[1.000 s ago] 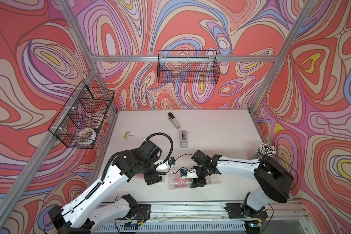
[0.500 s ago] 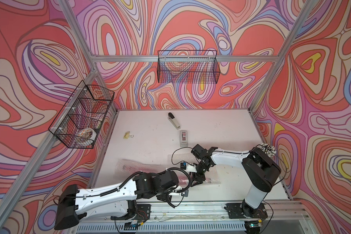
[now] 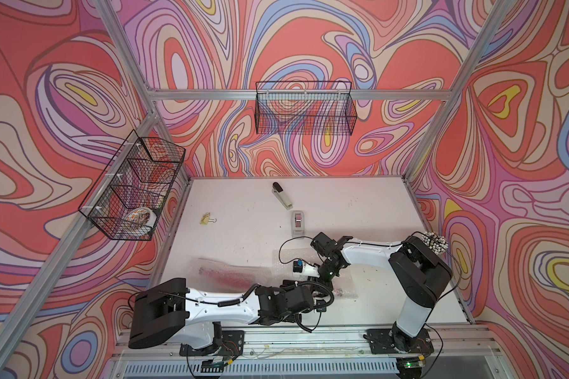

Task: Wrap wine bottles in bubble wrap
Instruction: Wrap the wine bottle in bubble wrap.

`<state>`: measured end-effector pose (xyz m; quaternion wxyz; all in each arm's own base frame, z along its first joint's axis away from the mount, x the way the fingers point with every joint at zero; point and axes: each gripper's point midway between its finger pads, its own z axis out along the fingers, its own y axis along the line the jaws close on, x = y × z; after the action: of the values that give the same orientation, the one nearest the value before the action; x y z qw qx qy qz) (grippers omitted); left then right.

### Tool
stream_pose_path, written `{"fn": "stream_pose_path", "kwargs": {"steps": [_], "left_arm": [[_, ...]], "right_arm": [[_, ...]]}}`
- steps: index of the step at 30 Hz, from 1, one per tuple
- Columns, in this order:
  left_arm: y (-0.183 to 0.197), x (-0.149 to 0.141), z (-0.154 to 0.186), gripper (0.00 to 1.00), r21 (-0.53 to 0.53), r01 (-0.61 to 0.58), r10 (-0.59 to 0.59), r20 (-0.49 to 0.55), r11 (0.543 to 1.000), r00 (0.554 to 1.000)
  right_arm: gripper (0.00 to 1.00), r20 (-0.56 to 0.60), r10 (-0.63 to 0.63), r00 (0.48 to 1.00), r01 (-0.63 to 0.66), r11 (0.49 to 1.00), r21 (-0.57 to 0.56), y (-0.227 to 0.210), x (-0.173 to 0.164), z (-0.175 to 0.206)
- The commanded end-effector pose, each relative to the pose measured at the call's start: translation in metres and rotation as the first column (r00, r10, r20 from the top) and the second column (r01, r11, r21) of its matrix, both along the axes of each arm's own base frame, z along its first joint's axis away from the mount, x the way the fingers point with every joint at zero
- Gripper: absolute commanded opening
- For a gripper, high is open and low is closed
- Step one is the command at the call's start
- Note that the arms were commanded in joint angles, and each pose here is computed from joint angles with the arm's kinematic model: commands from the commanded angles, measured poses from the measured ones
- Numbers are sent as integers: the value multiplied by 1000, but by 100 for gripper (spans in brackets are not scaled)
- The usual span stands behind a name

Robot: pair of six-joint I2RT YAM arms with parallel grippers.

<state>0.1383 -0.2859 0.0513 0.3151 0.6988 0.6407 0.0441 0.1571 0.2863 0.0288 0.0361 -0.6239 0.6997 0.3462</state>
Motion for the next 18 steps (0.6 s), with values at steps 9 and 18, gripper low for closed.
{"fn": "stream_pose_path", "kwargs": {"steps": [9, 18], "left_arm": [[2, 17, -14, 68, 9, -41, 41, -62, 999, 997], [6, 15, -21, 54, 46, -48, 56, -178, 998, 982]], "right_arm": [[56, -54, -14, 998, 8, 993, -117, -21, -10, -19], [71, -12, -22, 1000, 20, 993, -114, -21, 0, -7]]}}
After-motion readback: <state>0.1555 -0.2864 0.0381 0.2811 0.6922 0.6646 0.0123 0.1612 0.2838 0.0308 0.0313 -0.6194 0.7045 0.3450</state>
